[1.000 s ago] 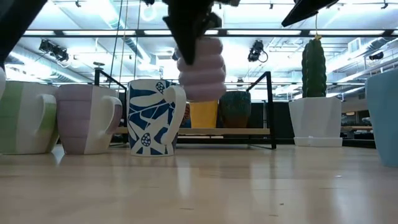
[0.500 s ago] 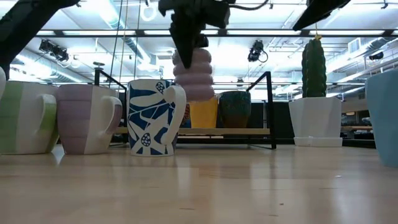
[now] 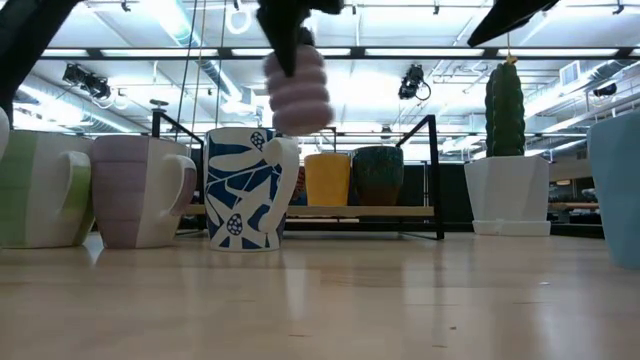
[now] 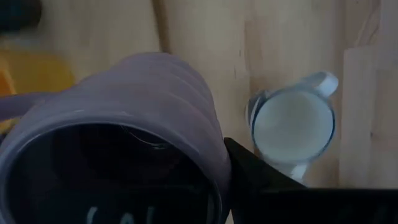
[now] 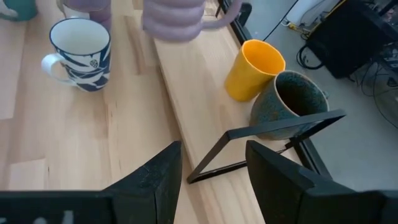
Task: Place coffee mugs
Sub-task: Put the purple mug on the shelf
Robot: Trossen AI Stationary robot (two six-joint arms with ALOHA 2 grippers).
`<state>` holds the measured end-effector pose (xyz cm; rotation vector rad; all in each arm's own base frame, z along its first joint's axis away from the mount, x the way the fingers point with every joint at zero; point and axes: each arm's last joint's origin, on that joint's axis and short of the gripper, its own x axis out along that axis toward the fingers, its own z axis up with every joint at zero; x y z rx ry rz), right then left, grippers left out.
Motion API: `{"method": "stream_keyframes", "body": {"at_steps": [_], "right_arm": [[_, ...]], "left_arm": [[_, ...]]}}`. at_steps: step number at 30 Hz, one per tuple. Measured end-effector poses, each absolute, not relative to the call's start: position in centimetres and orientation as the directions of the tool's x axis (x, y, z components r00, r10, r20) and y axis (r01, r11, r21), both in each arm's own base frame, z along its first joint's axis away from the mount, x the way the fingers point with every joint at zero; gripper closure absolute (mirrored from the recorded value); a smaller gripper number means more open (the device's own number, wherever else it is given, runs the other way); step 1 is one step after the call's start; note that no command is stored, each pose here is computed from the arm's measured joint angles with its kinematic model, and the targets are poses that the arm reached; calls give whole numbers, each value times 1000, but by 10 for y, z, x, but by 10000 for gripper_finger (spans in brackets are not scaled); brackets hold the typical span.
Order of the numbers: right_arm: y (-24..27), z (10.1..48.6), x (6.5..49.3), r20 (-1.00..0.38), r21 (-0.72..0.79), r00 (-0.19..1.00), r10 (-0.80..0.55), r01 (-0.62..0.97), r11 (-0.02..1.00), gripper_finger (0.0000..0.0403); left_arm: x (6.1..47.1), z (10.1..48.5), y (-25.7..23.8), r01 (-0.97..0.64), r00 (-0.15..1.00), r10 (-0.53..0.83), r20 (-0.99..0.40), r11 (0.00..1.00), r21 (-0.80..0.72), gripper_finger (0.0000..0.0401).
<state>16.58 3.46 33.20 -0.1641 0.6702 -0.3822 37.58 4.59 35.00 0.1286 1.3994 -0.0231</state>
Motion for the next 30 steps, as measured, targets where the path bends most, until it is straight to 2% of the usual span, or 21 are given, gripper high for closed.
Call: {"method": "stream_keyframes", "body": {"at_steps": [6, 9, 17, 26, 30], "right_arm": [[34, 334, 167, -544, -284, 725, -422, 314, 906, 220], [34, 336, 169, -528, -274, 739, -419, 318, 907, 220], [33, 340, 174, -491, -270, 763, -419, 324, 907, 220], [23, 340, 175, -497, -293, 740, -453, 349, 890, 220], [21, 340, 176, -507, -284, 742, -439, 336, 898, 220]], "left_arm": [[335, 327, 75, 44, 32, 184, -982, 982, 186, 361], [324, 316, 96, 14, 72, 218, -973, 976, 219, 361], [308, 293, 156, -94, 68, 236, -969, 969, 229, 361], [310, 293, 196, -150, 278, 215, -936, 972, 179, 361], [313, 288, 197, -140, 287, 179, -941, 980, 143, 361]]}}
